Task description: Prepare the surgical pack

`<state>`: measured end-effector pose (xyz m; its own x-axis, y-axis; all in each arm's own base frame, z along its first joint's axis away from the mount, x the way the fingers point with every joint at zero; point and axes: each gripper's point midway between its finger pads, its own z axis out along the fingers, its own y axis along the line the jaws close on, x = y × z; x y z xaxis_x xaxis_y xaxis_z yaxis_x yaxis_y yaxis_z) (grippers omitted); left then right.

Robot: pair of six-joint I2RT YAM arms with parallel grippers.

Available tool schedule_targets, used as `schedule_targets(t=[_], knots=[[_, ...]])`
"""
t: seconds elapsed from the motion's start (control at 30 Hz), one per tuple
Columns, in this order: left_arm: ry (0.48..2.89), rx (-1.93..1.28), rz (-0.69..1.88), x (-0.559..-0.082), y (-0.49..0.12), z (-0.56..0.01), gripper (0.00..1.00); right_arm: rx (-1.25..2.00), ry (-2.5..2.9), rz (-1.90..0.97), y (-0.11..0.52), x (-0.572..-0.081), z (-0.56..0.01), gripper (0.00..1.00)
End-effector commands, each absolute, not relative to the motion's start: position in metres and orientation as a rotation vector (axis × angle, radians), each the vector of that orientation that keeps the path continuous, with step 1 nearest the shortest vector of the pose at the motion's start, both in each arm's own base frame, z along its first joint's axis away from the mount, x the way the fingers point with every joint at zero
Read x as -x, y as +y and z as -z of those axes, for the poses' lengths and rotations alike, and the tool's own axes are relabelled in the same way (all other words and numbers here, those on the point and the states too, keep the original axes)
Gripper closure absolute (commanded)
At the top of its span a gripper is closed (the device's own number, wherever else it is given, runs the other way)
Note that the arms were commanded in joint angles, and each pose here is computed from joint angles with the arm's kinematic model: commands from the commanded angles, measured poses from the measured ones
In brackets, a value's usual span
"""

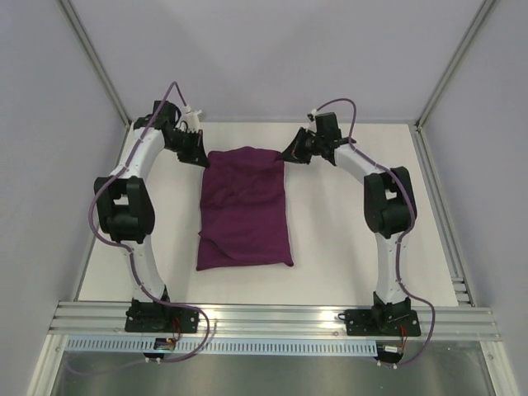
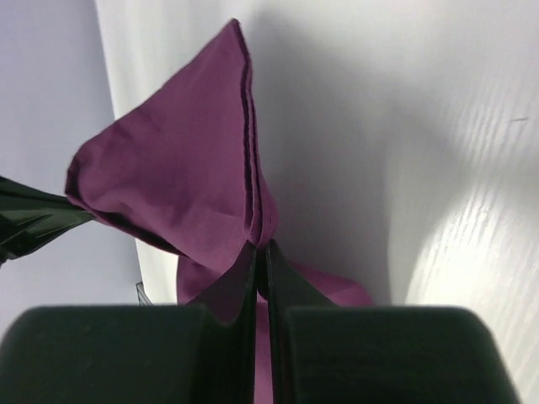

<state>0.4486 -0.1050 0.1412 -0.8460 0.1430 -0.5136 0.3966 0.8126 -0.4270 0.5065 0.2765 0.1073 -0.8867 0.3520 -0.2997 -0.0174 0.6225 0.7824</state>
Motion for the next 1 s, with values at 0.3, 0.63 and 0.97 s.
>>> schedule_targets(t=[0.3, 0.63, 0.97], knots=[[2.333, -0.699, 0.813, -0.381, -0.111, -0.189, 1.00, -0.060, 2.244, -1.230, 0.272, -0.436, -0.195, 1.00], [2.297, -0.908, 0.889, -0.312, -0.113, -0.166, 1.00, 0.031, 2.328, -1.243, 0.274, -0.359, -0.171, 0.99], [2.360, -1.098, 0.851, -0.264, -0.098, -0.103, 1.00, 0.089, 2.546, -1.283, 0.281, -0.285, -0.099, 0.81]])
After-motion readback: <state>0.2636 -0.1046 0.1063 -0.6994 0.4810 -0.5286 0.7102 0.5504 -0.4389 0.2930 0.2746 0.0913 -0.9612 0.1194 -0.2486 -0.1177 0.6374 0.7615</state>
